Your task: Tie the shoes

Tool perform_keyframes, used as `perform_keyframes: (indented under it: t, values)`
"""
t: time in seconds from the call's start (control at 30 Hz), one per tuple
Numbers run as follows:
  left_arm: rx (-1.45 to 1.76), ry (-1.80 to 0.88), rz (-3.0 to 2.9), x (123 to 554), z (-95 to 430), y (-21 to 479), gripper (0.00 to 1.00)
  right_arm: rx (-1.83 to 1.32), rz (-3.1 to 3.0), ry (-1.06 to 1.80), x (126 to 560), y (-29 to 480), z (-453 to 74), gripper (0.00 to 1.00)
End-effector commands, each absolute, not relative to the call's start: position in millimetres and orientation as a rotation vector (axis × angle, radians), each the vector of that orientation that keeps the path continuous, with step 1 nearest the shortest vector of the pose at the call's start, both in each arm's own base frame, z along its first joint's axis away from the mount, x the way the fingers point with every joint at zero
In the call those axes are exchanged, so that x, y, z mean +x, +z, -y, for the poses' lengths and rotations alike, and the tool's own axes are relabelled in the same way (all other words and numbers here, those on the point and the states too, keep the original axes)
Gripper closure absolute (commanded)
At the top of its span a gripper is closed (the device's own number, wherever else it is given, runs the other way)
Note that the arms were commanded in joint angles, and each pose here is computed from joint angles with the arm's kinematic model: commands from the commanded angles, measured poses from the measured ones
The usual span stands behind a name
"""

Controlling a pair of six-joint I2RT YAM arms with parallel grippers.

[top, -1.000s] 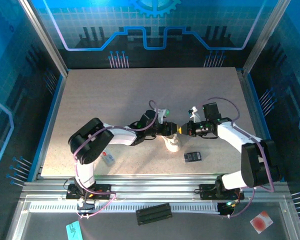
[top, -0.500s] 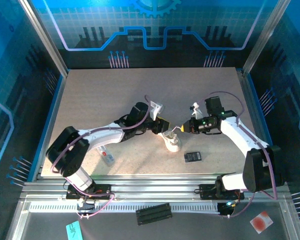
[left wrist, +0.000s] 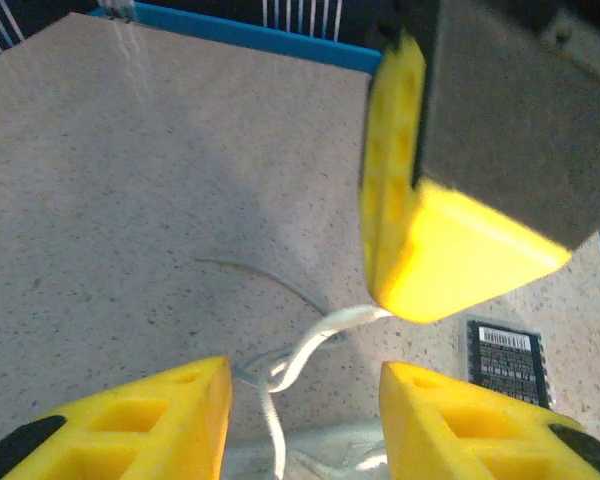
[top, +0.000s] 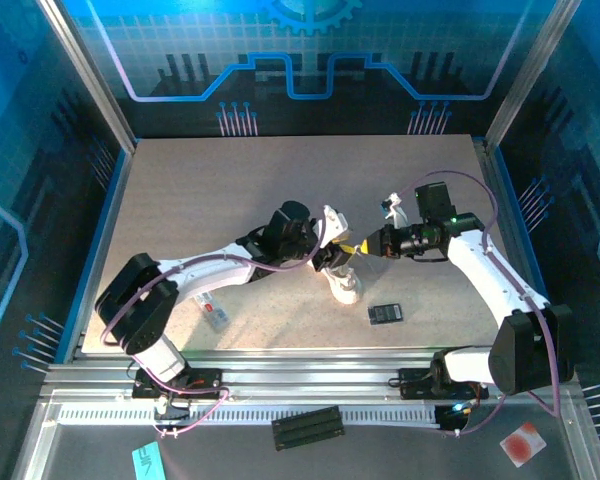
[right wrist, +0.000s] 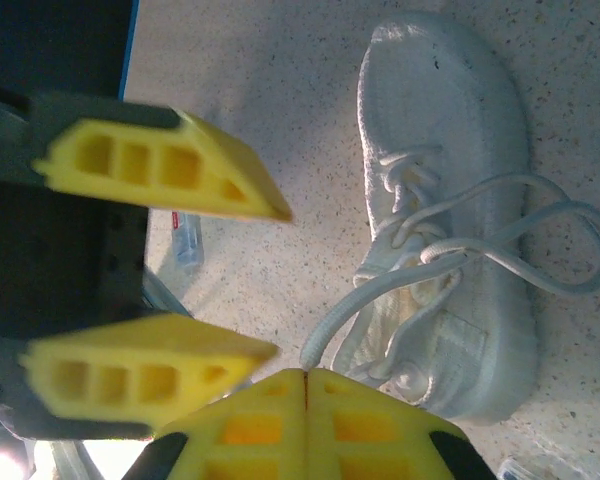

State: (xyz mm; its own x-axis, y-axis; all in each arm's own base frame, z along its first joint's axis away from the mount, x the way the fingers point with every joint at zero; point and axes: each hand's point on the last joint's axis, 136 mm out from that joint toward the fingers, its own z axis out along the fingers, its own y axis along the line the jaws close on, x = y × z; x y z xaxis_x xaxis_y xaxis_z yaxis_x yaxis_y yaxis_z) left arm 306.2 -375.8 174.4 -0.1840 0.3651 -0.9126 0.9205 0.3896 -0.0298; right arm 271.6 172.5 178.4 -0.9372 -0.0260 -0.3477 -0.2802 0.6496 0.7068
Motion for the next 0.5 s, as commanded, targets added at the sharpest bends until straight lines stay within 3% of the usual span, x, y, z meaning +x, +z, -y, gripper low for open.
perform_keyframes:
  t: [0.0, 0.33, 0.47]
  values:
    - [1.163, -0.750, -1.676, 305, 384, 180, 0.55, -0.259, -2.497, 1.237, 274, 199, -180, 1.00]
    - [1.041, -0.758, -1.753, 320, 391, 176, 0.53, -0.336, -2.465, 1.281, 270, 214, -195, 1.00]
    - [1.006, -0.749, -1.769, 324, 390, 176, 0.61, -0.360, -2.458, 1.286, 268, 217, -199, 1.00]
